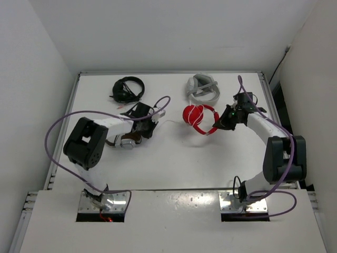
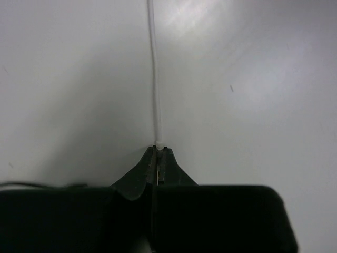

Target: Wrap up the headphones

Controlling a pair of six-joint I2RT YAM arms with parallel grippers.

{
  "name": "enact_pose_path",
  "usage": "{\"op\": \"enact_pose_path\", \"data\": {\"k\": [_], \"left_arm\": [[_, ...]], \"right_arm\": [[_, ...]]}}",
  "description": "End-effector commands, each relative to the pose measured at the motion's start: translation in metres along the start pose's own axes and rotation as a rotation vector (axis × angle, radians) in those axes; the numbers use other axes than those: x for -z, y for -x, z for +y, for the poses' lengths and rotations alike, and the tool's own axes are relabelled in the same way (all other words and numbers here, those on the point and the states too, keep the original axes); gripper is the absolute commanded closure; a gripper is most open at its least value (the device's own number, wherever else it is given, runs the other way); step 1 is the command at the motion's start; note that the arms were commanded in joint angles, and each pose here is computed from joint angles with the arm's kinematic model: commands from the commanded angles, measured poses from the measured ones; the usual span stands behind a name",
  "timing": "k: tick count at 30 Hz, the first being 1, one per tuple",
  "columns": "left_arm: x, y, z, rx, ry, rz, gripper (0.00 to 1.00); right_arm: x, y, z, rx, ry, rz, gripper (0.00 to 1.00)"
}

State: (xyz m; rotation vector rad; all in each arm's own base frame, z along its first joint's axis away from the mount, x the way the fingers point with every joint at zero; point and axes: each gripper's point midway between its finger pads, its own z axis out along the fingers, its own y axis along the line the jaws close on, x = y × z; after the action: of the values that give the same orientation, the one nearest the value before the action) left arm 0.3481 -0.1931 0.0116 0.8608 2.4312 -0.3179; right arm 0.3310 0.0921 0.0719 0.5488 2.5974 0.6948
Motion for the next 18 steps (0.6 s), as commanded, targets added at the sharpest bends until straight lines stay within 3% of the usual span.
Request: {"op": "enact_pose_path", "data": {"k": [1,7,11,15,18], "left_arm": [[0.03,-0.015,-0.024,-0.052,-0.065,-0.014,1.0],[0.069,-0.025,-0.073,-0.321,-0.159,-0.135,1.0],[0.106,-0.015,-0.104,-0.5,-0.182,-0.277,1.0],[0.117,-0.022,-0.127,-0.547,-0.178,-0.266,1.0],[0.118,-0.017,-0.122,-0.533,-0.125,-0.265,1.0]], "right_arm": [[0.02,0.039,0.033,-0.042,0.138,-0.108,1.0],[0.032,0.066,0.033,-0.065,0.1,-0.198,1.0],[0.038,0.08,0.039,-0.042,0.073,-0.263,1.0],[0.032,0.067,0.059,-0.104,0.207,-0.154,1.0],[0.04,0.06,0.081,-0.133,0.378,-0.091,1.0]]}}
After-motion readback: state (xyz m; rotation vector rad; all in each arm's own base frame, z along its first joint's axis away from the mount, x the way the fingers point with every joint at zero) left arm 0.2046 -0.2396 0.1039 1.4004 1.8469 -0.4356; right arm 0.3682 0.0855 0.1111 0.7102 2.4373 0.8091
